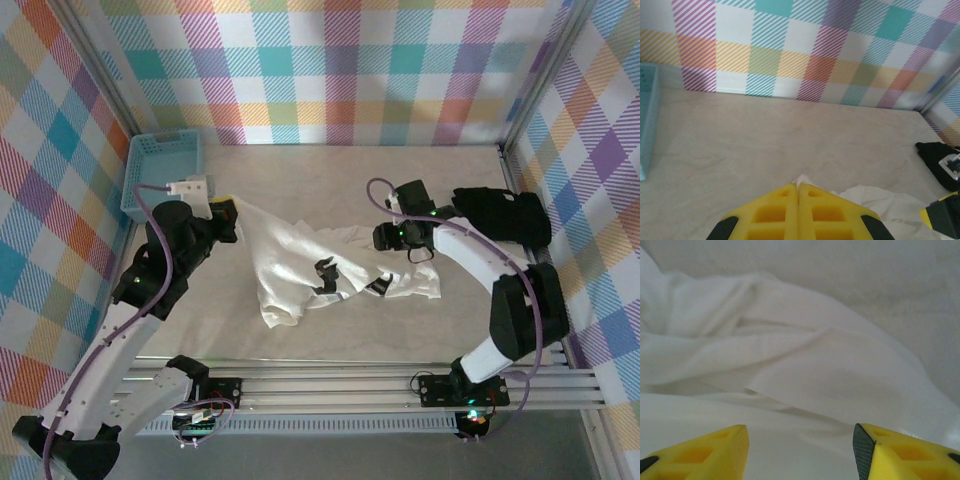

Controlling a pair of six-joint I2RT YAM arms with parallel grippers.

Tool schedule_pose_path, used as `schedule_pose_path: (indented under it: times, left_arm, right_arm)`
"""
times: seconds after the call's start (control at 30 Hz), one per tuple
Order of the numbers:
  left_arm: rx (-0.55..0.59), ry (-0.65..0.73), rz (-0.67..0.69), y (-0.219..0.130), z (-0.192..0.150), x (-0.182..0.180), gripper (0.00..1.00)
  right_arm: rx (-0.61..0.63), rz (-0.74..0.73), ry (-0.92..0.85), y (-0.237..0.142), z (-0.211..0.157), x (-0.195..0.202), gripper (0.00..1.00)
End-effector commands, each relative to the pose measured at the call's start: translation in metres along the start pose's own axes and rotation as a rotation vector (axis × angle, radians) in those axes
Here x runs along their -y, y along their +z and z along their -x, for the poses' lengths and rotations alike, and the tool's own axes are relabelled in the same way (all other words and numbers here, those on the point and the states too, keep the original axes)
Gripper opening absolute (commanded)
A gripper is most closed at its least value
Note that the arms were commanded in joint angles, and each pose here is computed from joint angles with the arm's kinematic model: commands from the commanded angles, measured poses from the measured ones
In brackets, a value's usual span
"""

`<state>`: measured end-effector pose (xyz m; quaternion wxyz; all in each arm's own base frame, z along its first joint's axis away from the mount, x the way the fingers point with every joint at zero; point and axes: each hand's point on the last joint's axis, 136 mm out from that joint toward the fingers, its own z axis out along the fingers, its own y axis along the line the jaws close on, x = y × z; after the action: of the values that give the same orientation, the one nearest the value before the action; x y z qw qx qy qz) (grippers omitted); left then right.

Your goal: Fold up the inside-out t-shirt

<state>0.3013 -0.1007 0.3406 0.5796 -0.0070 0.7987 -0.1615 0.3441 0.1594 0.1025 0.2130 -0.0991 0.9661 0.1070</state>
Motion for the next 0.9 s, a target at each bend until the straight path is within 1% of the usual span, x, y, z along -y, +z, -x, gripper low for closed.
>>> schedule_pose_path:
  times: [0.0, 0.13, 0.23, 0.27, 0.3, 0.4, 0.43, 0.5, 0.57, 0.67, 0.73, 0.8, 0.87]
  left_arm:
    - [0.035, -0.027, 0.051, -0.014, 0.014, -0.01, 0.0]
    - [0.024, -0.025, 0.058, -0.013, 0.007, -0.013, 0.0]
    - [0.017, -0.024, 0.065, -0.012, 0.004, -0.015, 0.0]
    - [0.015, -0.023, 0.069, -0.012, 0.003, -0.016, 0.0]
    - [0.016, -0.023, 0.075, -0.011, 0.003, -0.018, 0.0]
    - [0.034, -0.027, 0.106, -0.012, 0.008, -0.024, 0.0]
    - [0.044, -0.027, 0.115, -0.013, 0.011, -0.027, 0.0]
    - [0.075, -0.034, 0.128, -0.016, 0.02, -0.031, 0.0]
    - [0.124, -0.048, 0.132, -0.021, 0.033, -0.034, 0.0]
    - [0.202, -0.085, 0.134, -0.028, 0.058, -0.038, 0.0]
    - [0.275, -0.112, 0.125, -0.032, 0.085, -0.039, 0.0]
    - [0.315, -0.134, 0.131, -0.035, 0.107, -0.045, 0.0]
    - [0.348, -0.157, 0.125, -0.038, 0.129, -0.05, 0.0]
  right_arm:
    - [-0.009, -0.029, -0.092, 0.007, -0.002, -0.007, 0.62]
    - [-0.068, -0.077, -0.141, 0.033, -0.008, -0.004, 0.67]
    - [-0.089, -0.12, -0.163, 0.051, -0.003, -0.001, 0.67]
    - [-0.087, -0.14, -0.165, 0.056, 0.0, 0.002, 0.65]
    - [-0.074, -0.171, -0.168, 0.061, 0.005, 0.007, 0.59]
    - [0.006, -0.231, -0.167, 0.055, 0.026, 0.017, 0.3]
    - [0.04, -0.225, -0.155, 0.047, 0.035, 0.018, 0.22]
    - [0.117, -0.201, -0.135, 0.024, 0.051, 0.019, 0.09]
    - [0.204, -0.175, -0.106, -0.005, 0.067, 0.022, 0.0]
    - [0.353, -0.082, -0.042, -0.06, 0.089, 0.026, 0.0]
    - [0.444, 0.01, -0.003, -0.101, 0.103, 0.023, 0.0]
    - [0.531, 0.075, 0.022, -0.139, 0.116, 0.022, 0.0]
    - [0.601, 0.104, 0.029, -0.17, 0.125, 0.021, 0.0]
